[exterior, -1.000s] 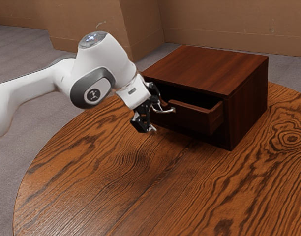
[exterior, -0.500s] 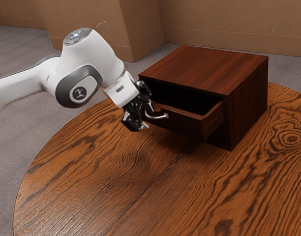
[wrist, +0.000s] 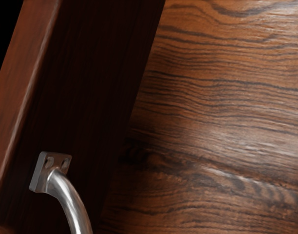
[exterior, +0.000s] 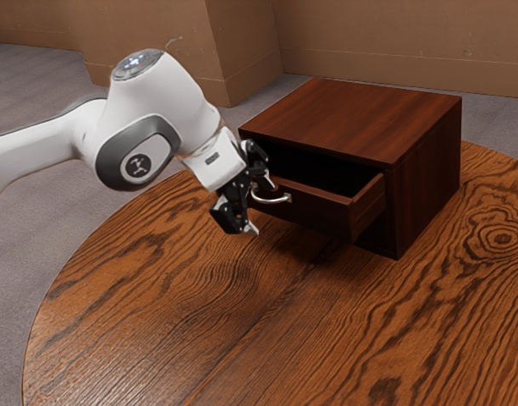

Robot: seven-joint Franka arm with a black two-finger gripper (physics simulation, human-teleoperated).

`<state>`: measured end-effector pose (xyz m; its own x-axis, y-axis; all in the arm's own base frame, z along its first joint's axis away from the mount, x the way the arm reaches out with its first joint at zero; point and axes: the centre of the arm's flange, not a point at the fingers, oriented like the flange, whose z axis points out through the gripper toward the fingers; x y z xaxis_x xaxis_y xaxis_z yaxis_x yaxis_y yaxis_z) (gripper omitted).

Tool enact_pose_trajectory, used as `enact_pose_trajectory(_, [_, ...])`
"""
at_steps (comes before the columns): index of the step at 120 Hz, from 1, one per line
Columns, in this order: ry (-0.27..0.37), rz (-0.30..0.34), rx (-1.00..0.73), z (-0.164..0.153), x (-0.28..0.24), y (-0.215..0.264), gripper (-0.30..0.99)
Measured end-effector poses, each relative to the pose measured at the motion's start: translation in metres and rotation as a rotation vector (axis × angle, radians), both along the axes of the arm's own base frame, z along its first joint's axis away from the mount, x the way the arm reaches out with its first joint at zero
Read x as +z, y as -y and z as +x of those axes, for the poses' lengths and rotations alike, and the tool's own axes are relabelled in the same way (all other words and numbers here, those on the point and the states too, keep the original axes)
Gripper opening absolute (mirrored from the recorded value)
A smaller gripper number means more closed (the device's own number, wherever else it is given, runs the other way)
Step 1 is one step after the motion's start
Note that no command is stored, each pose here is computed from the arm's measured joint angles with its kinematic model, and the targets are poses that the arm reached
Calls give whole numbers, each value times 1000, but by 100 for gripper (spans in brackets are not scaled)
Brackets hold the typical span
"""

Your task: Pull the drawer handle with one arm to open the drawer

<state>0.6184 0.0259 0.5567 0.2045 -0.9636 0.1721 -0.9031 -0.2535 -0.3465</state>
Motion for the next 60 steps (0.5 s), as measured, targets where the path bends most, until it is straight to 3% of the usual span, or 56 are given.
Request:
enact_pose_trajectory(24, [-28,-7,31,-7,-15,-17,72])
enact_pose_trajectory(45, [-26,-14,33,-17,-14,-18,64])
enact_pose_trajectory(60, [-22,-18,22,-23,-12,-11,67])
